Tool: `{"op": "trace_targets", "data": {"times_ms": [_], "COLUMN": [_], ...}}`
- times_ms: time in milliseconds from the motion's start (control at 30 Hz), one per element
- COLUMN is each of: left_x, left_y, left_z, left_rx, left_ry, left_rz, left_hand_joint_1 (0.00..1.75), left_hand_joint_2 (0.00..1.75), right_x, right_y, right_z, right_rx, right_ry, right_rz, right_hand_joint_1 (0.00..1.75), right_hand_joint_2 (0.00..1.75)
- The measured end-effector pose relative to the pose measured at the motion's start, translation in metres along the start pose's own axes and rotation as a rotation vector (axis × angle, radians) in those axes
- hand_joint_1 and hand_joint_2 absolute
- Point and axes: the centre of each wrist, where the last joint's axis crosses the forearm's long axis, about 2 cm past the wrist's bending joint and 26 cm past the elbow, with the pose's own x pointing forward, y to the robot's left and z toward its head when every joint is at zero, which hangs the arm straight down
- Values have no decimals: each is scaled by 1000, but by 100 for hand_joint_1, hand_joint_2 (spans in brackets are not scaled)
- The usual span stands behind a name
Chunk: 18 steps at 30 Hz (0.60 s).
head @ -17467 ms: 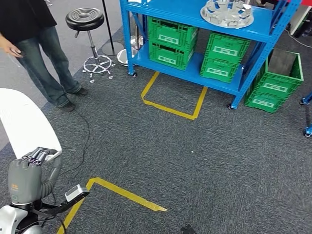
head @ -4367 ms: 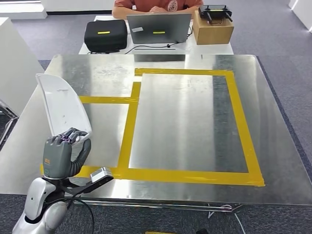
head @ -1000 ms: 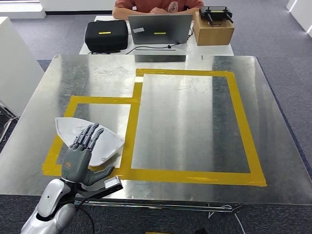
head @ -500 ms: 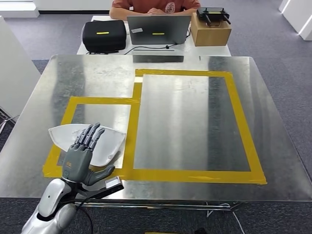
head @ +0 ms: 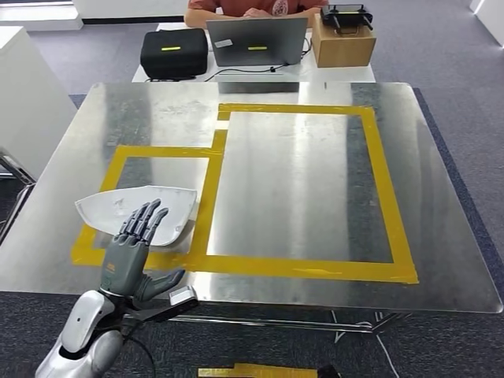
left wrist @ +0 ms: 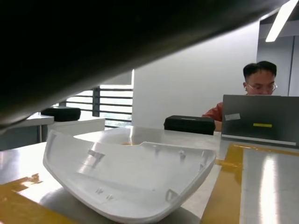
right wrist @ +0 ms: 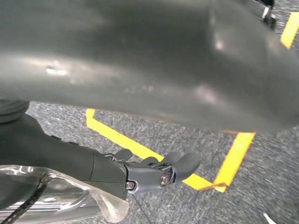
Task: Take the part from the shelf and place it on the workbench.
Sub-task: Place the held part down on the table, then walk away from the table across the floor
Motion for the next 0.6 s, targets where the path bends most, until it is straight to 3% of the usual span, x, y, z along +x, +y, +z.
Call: {"op": "trace_targets", "data": {"times_ms": [600], "left_x": [0], "left_y": [1], "left_z": [1], "left_rx": [2], "left_ry": [23], "left_rz": [2], "left_hand_joint_1": [0], "left_hand_joint_2": [0], "right_x": [0], "right_y": [-1], "right_z": [0], "right_rx": [-1], "right_ry": [6], "right_rz": [-3], "right_hand_joint_1": [0], "right_hand_joint_2": [0]}}
